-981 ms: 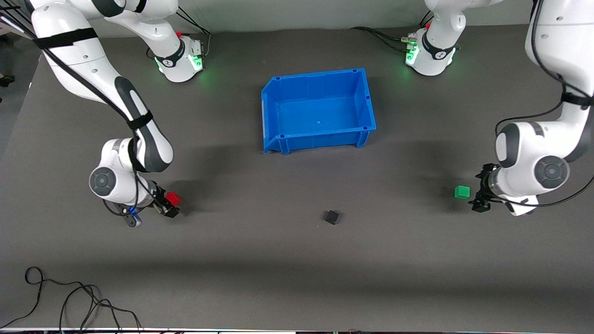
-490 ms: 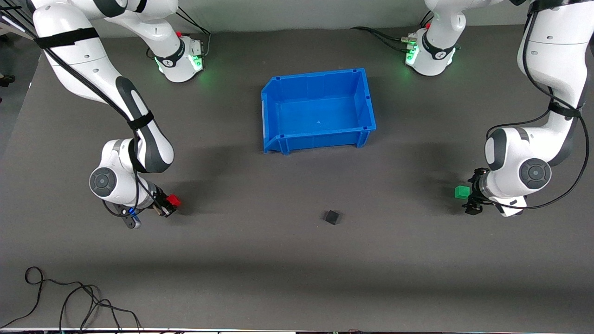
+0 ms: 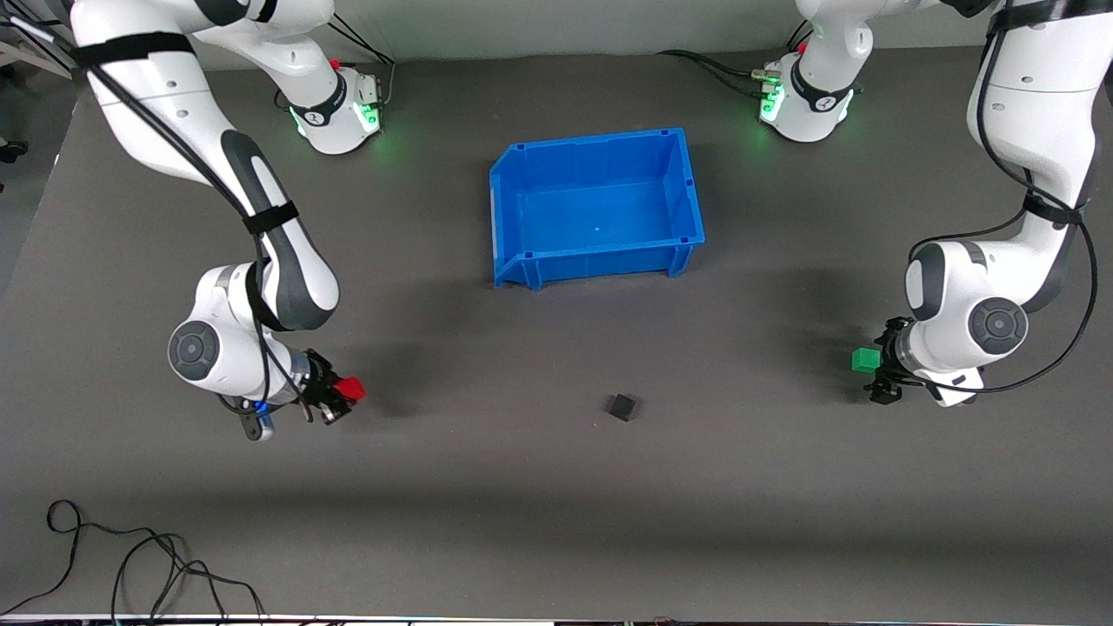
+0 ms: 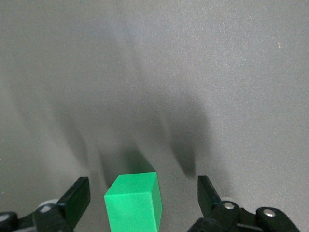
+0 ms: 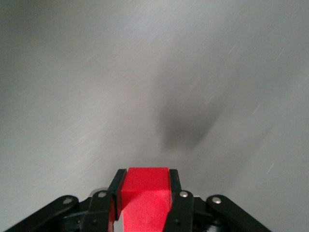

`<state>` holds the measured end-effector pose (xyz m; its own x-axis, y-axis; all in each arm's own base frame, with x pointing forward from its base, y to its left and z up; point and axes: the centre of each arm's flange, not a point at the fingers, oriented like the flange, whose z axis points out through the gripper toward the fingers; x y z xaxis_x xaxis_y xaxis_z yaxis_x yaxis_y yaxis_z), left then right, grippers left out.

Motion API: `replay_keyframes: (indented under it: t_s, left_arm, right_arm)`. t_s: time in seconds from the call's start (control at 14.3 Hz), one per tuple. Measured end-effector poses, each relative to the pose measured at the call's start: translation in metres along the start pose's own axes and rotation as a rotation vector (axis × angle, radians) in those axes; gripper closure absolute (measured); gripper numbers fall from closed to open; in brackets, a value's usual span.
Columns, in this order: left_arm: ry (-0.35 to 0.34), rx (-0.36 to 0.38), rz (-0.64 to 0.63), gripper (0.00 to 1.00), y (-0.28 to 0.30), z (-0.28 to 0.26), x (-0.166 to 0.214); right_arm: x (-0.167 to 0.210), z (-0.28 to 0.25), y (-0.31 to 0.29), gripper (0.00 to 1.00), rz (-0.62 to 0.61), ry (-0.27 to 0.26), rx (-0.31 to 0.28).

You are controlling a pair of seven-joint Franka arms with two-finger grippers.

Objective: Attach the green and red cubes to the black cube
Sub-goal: 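Carry the red cube and green cube toward the black cube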

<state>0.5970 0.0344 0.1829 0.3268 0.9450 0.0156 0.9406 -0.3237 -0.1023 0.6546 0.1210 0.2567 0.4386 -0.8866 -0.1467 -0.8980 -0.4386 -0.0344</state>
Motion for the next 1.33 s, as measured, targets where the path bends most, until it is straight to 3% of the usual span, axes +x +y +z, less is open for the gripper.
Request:
replay_keyframes:
  t_s: [0.28, 0.56, 1.05, 1.33]
  left_arm:
    - [-0.001, 0.002, -0.001, 0.14, 0.0, 0.002, 0.0]
    - [-0.001, 0.002, -0.001, 0.6, 0.0, 0.003, 0.0]
    - [0.006, -0.014, -0.039, 0.63, 0.003, -0.007, 0.002]
    - [0.01, -0.015, -0.117, 0.63, 0.026, -0.034, -0.018]
  right_arm:
    - [-0.049, -0.016, -0.042, 0.61, 0.143, -0.044, 0.05]
    - [-0.117, 0.014, -0.086, 0.61, 0.32, -0.057, 0.058]
    - [-0.192, 0.049, -0.133, 0.61, 0.478, -0.145, 0.096]
    - [-0.229, 0.071, -0.145, 0.61, 0.539, -0.172, 0.169]
